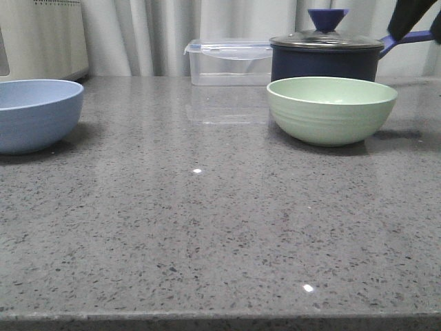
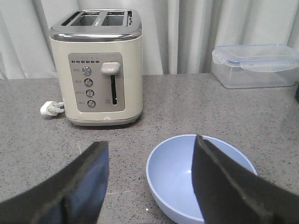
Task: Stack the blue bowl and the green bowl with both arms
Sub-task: 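Lower the right gripper onto the rim of the pale green bowl, then grip the green bowl rim and drag it toward the blue bowl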
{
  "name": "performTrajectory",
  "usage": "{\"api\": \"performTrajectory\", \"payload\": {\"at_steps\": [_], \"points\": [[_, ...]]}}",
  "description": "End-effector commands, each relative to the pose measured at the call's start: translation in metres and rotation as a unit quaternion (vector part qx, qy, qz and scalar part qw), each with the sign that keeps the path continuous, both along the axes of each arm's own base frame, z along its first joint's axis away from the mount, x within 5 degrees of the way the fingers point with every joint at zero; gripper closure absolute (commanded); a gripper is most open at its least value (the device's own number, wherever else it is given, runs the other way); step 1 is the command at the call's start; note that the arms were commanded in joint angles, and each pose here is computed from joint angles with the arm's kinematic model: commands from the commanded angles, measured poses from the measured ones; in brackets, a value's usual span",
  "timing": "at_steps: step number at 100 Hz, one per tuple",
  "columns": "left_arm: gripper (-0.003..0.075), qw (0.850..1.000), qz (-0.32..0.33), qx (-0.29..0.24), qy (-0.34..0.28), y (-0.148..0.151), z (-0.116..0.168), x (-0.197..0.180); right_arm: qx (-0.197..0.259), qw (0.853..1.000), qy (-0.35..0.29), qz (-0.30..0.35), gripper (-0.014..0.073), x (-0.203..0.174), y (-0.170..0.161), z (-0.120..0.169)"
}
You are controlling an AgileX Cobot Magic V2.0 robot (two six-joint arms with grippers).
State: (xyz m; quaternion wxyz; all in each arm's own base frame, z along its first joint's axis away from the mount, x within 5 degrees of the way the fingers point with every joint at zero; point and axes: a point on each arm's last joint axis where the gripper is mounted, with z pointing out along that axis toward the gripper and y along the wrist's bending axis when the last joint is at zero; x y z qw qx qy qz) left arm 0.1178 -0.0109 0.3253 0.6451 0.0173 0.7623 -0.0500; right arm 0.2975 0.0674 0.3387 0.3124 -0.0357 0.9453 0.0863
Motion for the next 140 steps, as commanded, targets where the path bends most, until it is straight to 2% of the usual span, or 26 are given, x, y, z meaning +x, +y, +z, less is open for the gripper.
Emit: {"api": "performTrajectory", "payload": {"at_steps": [1,18,44,53,77,98,122,140], "points": [[0.0335,0.998,0.007,-0.013,-0.055,0.001,0.019,0.001,0.002,1.0,-0.02,0.004,0.0193,0.012,0.003,0.015],[0.0335,0.998,0.007,-0.013,-0.055,0.001,0.019,0.001,0.0,1.0,0.027,0.005,0.0193,0.037,0.01,-0.003],[0.0335,0.998,0.007,-0.013,-0.055,0.001,0.019,0.001,0.007,0.998,0.059,0.004,0.0199,0.055,0.015,-0.026],[0.0335,0.998,0.007,-0.013,-0.055,0.001,0.019,0.001,0.006,0.998,0.061,0.004,0.0252,0.058,0.016,-0.029],[0.0335,0.998,0.007,-0.013,-0.055,0.001,0.019,0.001,0.007,0.998,0.057,0.003,0.0505,0.058,0.016,-0.029],[0.0335,0.998,0.007,-0.013,-0.055,0.001,0.019,0.001,0.007,0.998,0.057,0.003,0.0665,0.058,0.016,-0.029],[0.0335,0.998,0.007,-0.013,-0.055,0.001,0.019,0.001,0.006,0.998,0.064,0.02,0.0675,0.054,0.024,-0.019],[0.0335,0.998,0.007,-0.013,-0.055,0.001,0.019,0.001,0.006,0.996,0.048,0.072,0.0675,0.046,0.059,-0.005]]}}
